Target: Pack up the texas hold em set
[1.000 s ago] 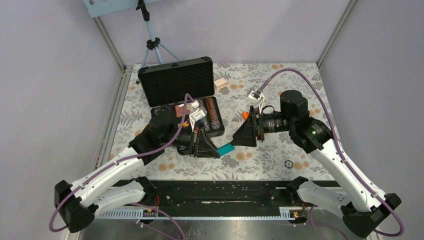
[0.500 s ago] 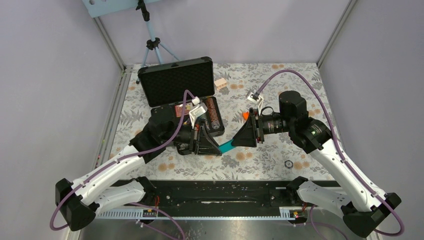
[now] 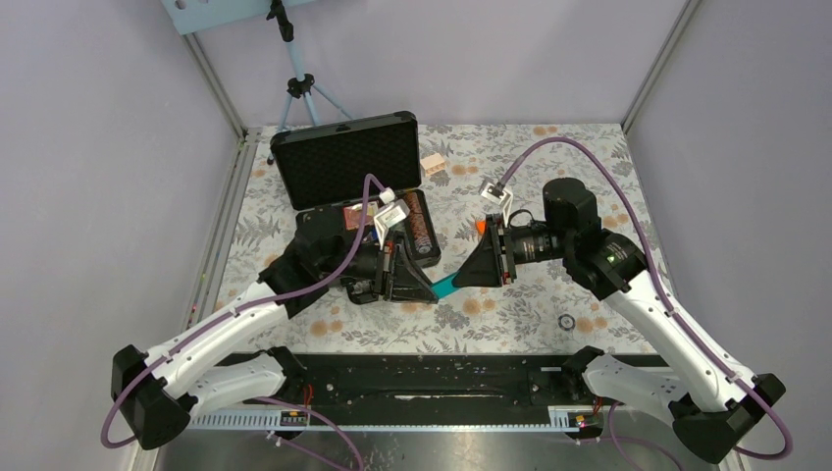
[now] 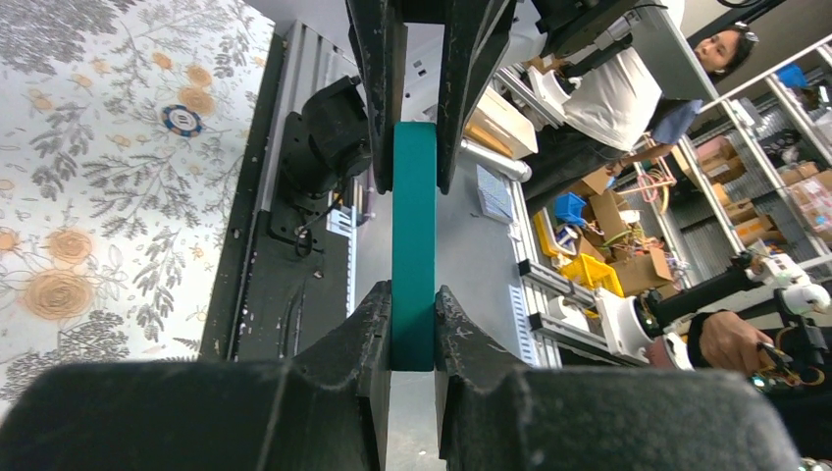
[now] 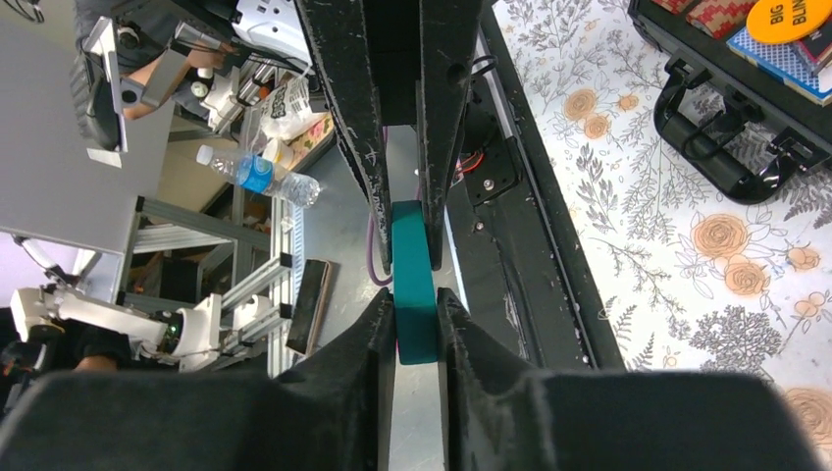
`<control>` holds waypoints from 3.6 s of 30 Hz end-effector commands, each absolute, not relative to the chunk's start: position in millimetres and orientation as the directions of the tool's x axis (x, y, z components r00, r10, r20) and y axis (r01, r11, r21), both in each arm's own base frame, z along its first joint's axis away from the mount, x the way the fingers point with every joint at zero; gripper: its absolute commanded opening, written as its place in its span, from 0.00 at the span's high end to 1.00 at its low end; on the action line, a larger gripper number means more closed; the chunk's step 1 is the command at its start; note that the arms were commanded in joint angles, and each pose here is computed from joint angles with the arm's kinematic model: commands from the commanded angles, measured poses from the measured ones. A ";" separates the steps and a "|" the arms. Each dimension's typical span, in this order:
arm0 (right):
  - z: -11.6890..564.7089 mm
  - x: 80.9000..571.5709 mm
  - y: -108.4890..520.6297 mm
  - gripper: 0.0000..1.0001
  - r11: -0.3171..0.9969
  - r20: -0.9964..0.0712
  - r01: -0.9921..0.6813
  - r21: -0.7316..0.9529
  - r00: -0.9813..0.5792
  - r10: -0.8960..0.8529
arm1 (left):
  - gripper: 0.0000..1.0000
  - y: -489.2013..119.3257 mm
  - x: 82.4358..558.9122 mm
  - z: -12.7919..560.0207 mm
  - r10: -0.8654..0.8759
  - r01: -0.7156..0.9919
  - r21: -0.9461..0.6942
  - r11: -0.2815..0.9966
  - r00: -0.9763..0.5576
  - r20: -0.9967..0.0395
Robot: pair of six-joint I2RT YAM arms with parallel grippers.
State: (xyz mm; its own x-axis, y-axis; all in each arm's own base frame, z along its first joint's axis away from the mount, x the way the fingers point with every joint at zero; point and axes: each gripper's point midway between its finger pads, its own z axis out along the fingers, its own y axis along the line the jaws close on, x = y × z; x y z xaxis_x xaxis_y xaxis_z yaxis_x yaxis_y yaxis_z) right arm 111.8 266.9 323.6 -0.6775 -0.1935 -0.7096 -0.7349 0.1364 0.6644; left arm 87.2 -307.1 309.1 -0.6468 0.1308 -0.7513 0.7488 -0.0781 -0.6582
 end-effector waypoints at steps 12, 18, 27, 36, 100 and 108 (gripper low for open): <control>286.2 167.8 191.0 1.00 0.734 -0.753 -0.547 0.402 -0.654 -0.075 | 0.01 -298.9 108.5 315.0 0.047 0.804 -0.595 0.000 -0.595 -0.803; 243.0 172.7 71.0 1.00 0.995 -0.712 -0.010 0.102 -0.700 0.066 | 0.01 -269.9 164.6 278.2 -0.006 0.717 -0.641 0.274 -0.665 -0.746; 182.0 126.1 -17.6 1.00 0.887 -0.563 0.400 -0.229 -0.798 0.214 | 0.01 -208.1 225.7 257.9 -0.132 0.523 -0.505 0.686 -0.594 -0.794; 171.5 147.4 -34.2 1.00 0.775 -0.463 0.501 -0.385 -0.831 0.307 | 0.01 -188.0 238.3 233.8 -0.146 0.426 -0.468 0.774 -0.599 -0.788; 66.6 144.6 -10.2 1.00 0.630 -0.349 0.533 -0.565 -0.846 0.403 | 0.01 -184.3 236.4 222.5 -0.101 0.445 -0.407 0.797 -0.568 -0.817; 55.2 150.1 -6.1 1.00 0.638 -0.362 0.548 -0.540 -0.836 0.412 | 0.01 -185.3 236.7 222.0 -0.099 0.450 -0.409 0.794 -0.568 -0.817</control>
State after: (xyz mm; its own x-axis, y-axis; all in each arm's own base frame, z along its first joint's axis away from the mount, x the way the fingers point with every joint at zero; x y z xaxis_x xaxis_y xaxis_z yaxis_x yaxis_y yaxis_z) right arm 141.1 -9.0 57.7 -0.8636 0.3965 -0.3114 0.5037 0.6522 -0.5665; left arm 232.8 -181.0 217.3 -0.5928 -0.1016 -0.7989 0.4220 0.8057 -0.4156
